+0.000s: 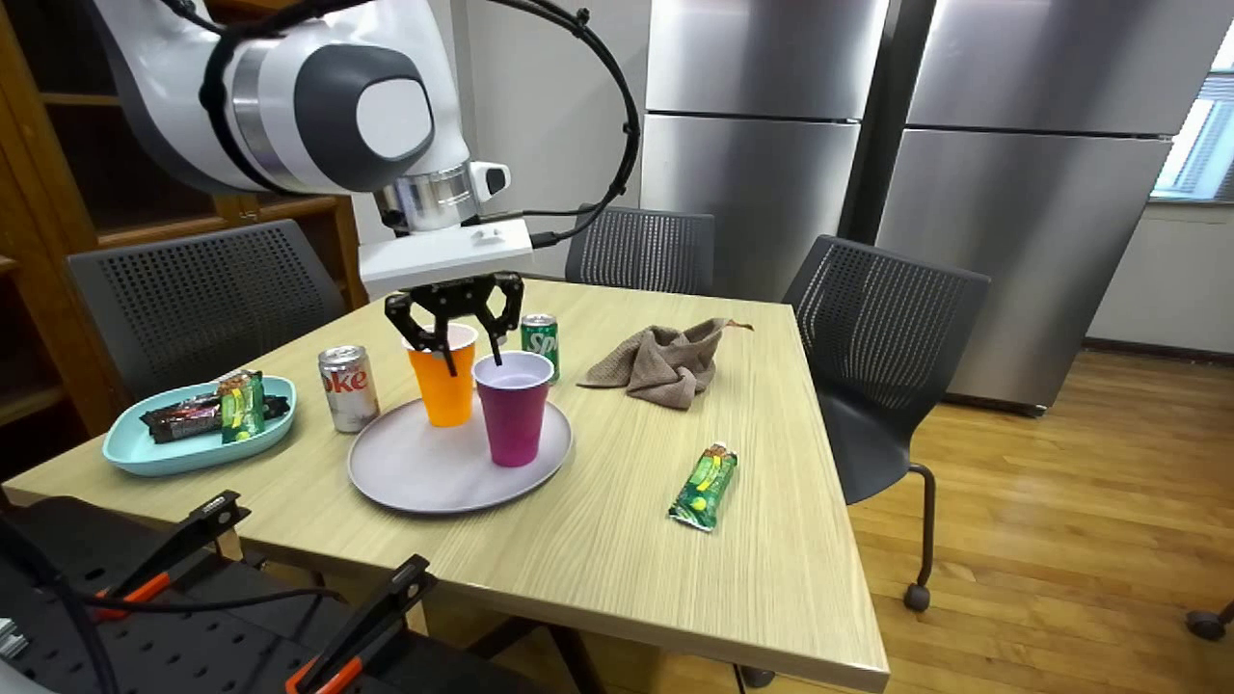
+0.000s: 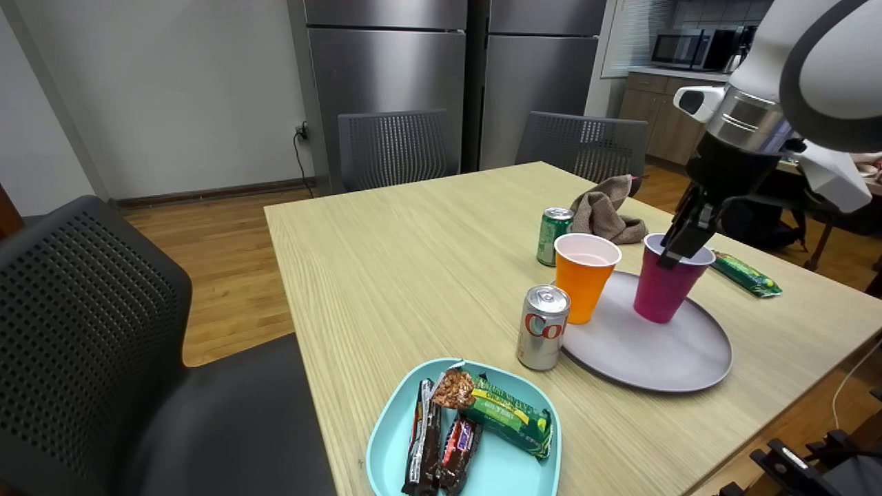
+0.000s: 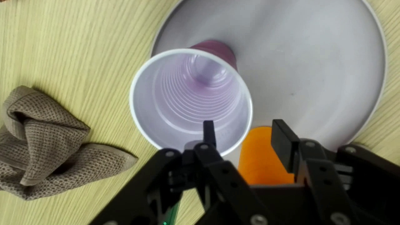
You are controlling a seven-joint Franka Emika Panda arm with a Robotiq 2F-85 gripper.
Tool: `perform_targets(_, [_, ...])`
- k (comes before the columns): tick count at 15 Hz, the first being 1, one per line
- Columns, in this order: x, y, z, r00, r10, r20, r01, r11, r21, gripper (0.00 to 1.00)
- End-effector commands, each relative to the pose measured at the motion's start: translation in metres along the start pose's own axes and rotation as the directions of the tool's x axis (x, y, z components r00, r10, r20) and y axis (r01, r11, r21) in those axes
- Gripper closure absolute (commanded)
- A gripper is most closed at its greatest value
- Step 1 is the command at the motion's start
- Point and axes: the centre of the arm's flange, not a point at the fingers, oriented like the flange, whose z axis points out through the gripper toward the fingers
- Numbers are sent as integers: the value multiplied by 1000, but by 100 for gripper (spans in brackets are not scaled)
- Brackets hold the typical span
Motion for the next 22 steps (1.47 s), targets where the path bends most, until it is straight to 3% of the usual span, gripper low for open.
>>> perform_targets(1, [-21,-13,-30,1000,11,-20,-10,1000,30,17])
perform_targets(3, [-18,-11,-34,999,38,-28,-37,999,36,2])
perform_targets(4, [-17,-10,-37,998,54,-33,-52,998,36,0])
perform_targets(9, [-21,12,-64,986,161,-43,-159,986,48,0])
perform_targets(12, [-29,31,-79,966,257,-39,-254,964,74,0])
perform_targets(17, [-62,80,-98,896,440,-64,-434,897,87,0])
perform_targets(22, [-94,129,-105,793,605,-72,-600,796,86,0])
